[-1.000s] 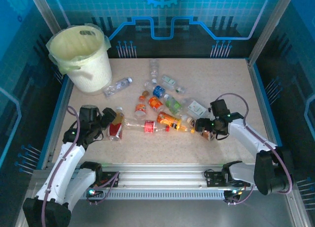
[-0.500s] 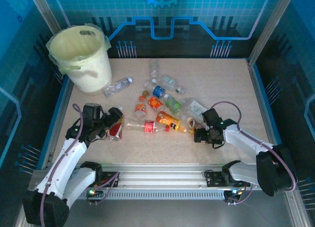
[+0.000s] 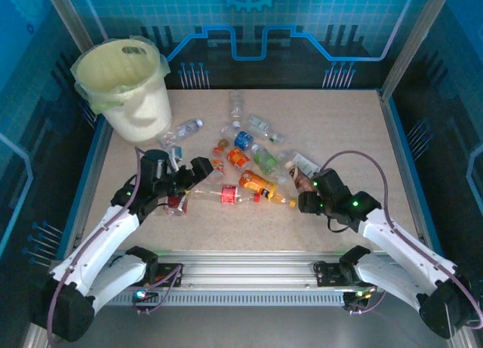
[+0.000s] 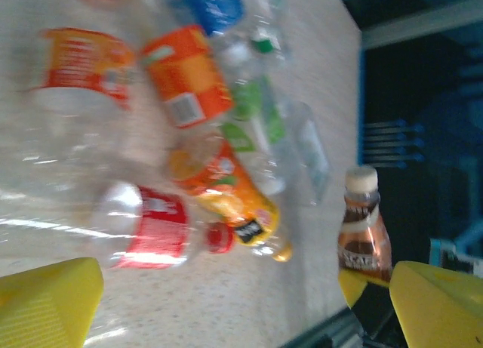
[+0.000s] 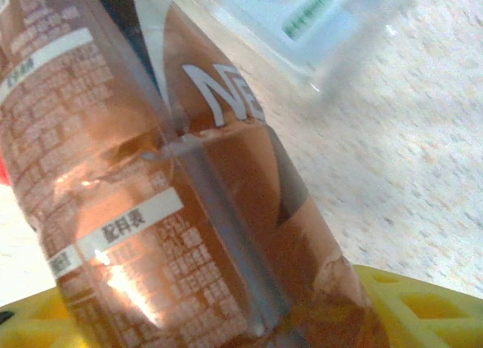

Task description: Put the plastic bottles in the bin

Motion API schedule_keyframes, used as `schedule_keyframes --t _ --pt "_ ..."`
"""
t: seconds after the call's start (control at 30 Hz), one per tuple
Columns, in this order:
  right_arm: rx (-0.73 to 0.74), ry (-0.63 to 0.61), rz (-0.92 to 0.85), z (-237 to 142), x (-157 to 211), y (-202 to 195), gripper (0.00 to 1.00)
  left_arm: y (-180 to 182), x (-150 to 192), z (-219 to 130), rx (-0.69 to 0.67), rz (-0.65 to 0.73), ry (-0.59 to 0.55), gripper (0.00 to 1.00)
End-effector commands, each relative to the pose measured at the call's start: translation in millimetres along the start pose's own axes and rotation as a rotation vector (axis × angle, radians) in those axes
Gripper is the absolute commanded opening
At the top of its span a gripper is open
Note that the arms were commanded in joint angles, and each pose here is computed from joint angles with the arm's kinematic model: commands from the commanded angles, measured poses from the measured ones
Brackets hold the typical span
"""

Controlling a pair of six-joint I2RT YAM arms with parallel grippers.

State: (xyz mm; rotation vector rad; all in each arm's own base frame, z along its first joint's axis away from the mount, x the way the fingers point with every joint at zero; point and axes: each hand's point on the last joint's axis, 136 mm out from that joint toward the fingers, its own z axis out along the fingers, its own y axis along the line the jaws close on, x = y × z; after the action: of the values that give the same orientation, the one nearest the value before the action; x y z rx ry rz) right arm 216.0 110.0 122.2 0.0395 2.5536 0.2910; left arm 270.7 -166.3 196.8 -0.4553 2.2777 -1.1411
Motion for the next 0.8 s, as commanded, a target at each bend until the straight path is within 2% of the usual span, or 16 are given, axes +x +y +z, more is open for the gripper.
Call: schedule_keyframes --t 0.0,0.13,0.4,0.57,0.63,0.77 --pt "-0.282 -0.116 0.026 -21.1 -42.9 63.7 0.6 -61.3 7.0 6.6 0.248 0.125 0.032 0.99" --pt "-0.513 -0.105 0.043 -25.8 -59.0 121.4 0.6 -90.9 10.6 19.4 0.352 0.222 0.018 0.99" --pt "-0.687 -0.034 0.002 -33.0 -62.8 189.2 0.61 -129.6 11.7 44.7 0.495 0.242 -0.026 0.99" --pt "-0.766 -0.027 -0.016 -43.0 -66.6 213.6 0.62 -128.3 6.5 55.4 0.462 0.219 -0.098 0.98" --pt "-0.784 -0.026 -0.008 -44.0 -68.5 217.9 0.63 -130.7 5.6 54.8 0.483 0.213 -0.114 0.93" --pt "-0.828 -0.018 -0.012 -47.4 -69.2 226.5 0.63 -132.8 7.2 56.0 0.495 0.215 -0.104 0.71"
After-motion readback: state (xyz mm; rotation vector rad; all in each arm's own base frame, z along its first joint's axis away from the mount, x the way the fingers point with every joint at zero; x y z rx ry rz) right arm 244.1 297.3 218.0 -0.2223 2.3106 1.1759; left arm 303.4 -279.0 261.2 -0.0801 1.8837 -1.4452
